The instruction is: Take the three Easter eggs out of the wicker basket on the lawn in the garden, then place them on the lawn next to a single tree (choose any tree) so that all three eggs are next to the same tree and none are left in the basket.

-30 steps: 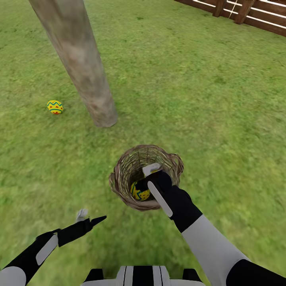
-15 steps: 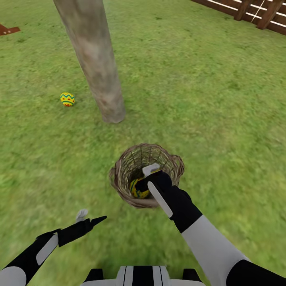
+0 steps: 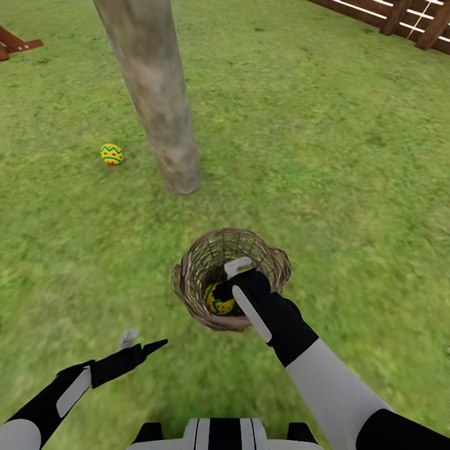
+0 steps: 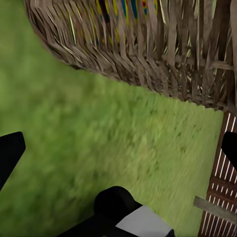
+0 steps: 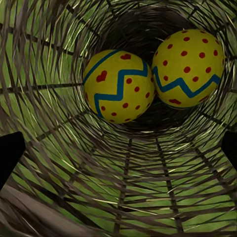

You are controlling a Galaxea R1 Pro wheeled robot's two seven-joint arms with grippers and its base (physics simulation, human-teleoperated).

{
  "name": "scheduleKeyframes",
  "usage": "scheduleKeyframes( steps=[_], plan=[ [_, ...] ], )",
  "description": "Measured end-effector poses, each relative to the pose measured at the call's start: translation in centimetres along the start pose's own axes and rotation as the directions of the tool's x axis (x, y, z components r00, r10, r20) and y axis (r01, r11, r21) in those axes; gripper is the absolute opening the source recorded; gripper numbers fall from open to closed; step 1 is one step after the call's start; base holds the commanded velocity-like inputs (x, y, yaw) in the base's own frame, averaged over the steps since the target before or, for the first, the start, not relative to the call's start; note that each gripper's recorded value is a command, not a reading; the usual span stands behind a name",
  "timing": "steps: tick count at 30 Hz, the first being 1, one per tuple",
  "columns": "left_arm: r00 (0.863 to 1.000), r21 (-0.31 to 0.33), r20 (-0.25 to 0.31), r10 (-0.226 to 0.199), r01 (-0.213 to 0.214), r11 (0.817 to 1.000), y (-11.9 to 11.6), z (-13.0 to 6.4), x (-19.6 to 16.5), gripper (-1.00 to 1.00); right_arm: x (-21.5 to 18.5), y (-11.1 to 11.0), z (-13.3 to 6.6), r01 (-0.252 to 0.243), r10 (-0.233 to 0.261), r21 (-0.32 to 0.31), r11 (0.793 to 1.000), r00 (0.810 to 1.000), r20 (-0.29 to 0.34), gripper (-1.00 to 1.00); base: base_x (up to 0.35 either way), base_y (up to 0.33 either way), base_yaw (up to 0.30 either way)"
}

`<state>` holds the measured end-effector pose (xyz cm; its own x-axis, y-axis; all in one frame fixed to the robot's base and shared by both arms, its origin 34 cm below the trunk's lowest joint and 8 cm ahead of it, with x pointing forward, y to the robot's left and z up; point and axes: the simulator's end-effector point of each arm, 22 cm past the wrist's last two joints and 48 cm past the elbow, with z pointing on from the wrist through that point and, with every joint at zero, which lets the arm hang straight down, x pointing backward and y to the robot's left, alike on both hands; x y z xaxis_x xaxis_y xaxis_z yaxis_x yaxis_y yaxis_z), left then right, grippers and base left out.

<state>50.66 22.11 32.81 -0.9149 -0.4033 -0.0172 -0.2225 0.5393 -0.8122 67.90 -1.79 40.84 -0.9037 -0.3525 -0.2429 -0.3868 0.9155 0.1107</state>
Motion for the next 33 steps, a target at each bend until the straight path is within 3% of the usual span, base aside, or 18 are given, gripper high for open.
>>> scheduleKeyframes(
  steps=[6, 21, 33],
  plan=[
    [1.0, 0.001, -0.001, 0.0, 0.0, 1.0, -0.04, 0.06, 0.06, 1.0, -0.01, 0.14, -0.02, -0.001, 0.001, -0.006, 1.0, 1.0, 0.0, 1.0, 0.0, -0.161, 0.072],
    [1.0, 0.002, -0.001, -0.001, 0.001, 1.0, -0.1, 0.13, 0.1, 1.0, 0.08, 0.16, 0.03, -0.001, 0.001, -0.007, 1.0, 1.0, -0.003, 1.0, 0.006, -0.285, 0.27],
    [1.0, 0.004, 0.0, 0.001, -0.001, 1.0, -0.15, 0.08, 0.01, 1.0, 0.05, 0.22, 0.0, -0.001, 0.001, -0.008, 1.0, 1.0, -0.002, 1.0, 0.006, -0.037, 0.279]
  ],
)
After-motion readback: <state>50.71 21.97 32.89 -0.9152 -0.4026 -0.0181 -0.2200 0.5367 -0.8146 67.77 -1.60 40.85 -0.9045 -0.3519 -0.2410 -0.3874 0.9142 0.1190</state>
